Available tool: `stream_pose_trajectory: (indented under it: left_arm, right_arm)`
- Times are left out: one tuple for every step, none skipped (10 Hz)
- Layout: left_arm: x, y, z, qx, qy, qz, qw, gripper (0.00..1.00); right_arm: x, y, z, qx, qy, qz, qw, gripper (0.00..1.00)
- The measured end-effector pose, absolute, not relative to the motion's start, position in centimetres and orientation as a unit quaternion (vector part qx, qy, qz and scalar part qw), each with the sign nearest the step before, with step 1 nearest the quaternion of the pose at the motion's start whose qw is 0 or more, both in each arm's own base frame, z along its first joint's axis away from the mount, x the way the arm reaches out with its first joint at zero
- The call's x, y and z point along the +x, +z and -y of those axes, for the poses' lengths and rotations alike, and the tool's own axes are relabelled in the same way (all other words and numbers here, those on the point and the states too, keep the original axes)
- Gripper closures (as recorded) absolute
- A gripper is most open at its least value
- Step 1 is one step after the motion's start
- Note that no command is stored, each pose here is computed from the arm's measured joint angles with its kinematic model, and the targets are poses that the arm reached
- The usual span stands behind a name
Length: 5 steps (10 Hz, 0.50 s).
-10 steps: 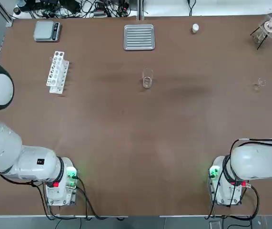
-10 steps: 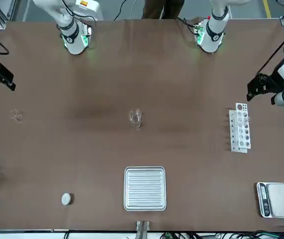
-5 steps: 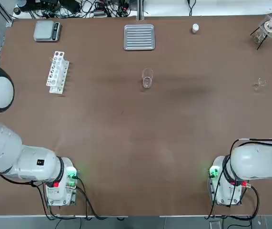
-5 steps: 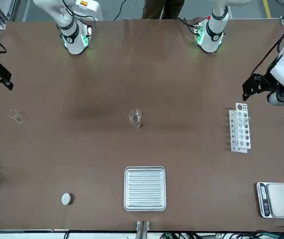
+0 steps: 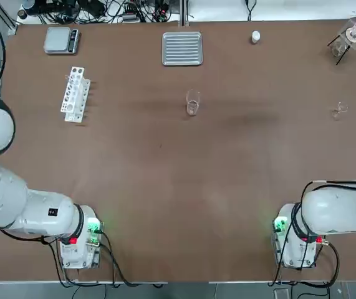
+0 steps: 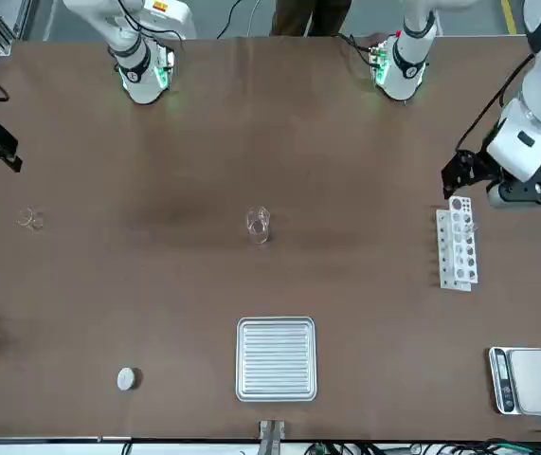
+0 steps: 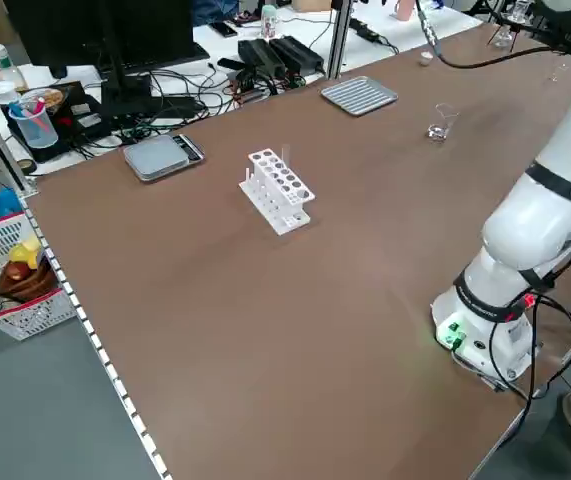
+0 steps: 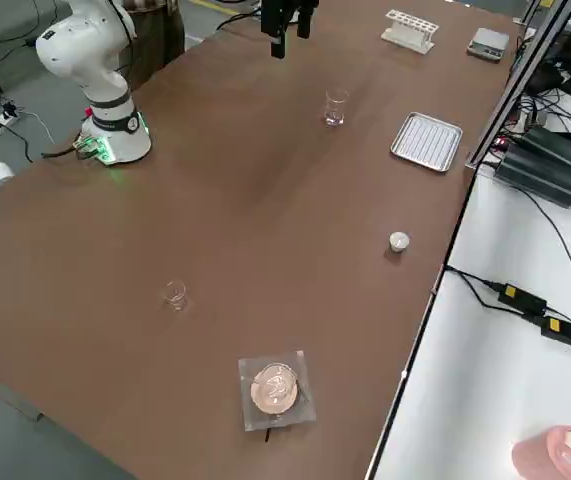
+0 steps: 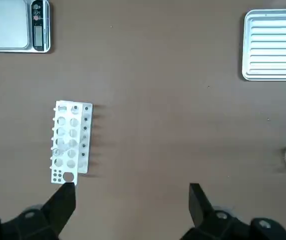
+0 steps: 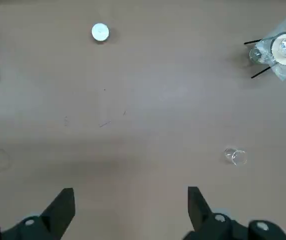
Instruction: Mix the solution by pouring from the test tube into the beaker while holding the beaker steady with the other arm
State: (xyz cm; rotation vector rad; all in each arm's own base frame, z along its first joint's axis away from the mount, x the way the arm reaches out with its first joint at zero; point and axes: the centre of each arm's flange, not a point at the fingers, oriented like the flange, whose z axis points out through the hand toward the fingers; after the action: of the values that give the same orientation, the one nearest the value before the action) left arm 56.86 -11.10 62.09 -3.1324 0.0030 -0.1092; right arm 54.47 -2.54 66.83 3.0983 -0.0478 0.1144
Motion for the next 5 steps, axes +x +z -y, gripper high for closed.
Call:
stream_pose_trajectory:
  left_arm:
    - [56.1, 62.7, 10.9, -0.999, -0.039, 0.0, 0.004, 0.0]
    - [55.4, 63.3, 10.8, -0.999, -0.043, 0.0, 0.005, 0.0]
    - [54.7, 63.4, 10.8, -0.999, -0.043, 0.0, 0.006, 0.0]
    - [54.3, 63.5, 10.8, -0.999, -0.042, 0.001, 0.003, 0.0]
    - [54.1, 63.5, 10.9, -0.999, -0.041, 0.005, 0.0, 0.0]
  right_arm:
    - [54.5, 66.8, 2.6, 0.999, 0.037, 0.014, 0.02, 0.0]
    - [54.5, 66.8, 2.6, 0.999, 0.037, 0.014, 0.02, 0.0]
    - [54.5, 66.8, 2.6, 0.999, 0.036, 0.014, 0.02, 0.0]
    - [54.5, 66.8, 2.6, 0.999, 0.036, 0.014, 0.02, 0.01]
    - [54.5, 66.7, 2.6, 0.999, 0.035, 0.014, 0.02, 0.01]
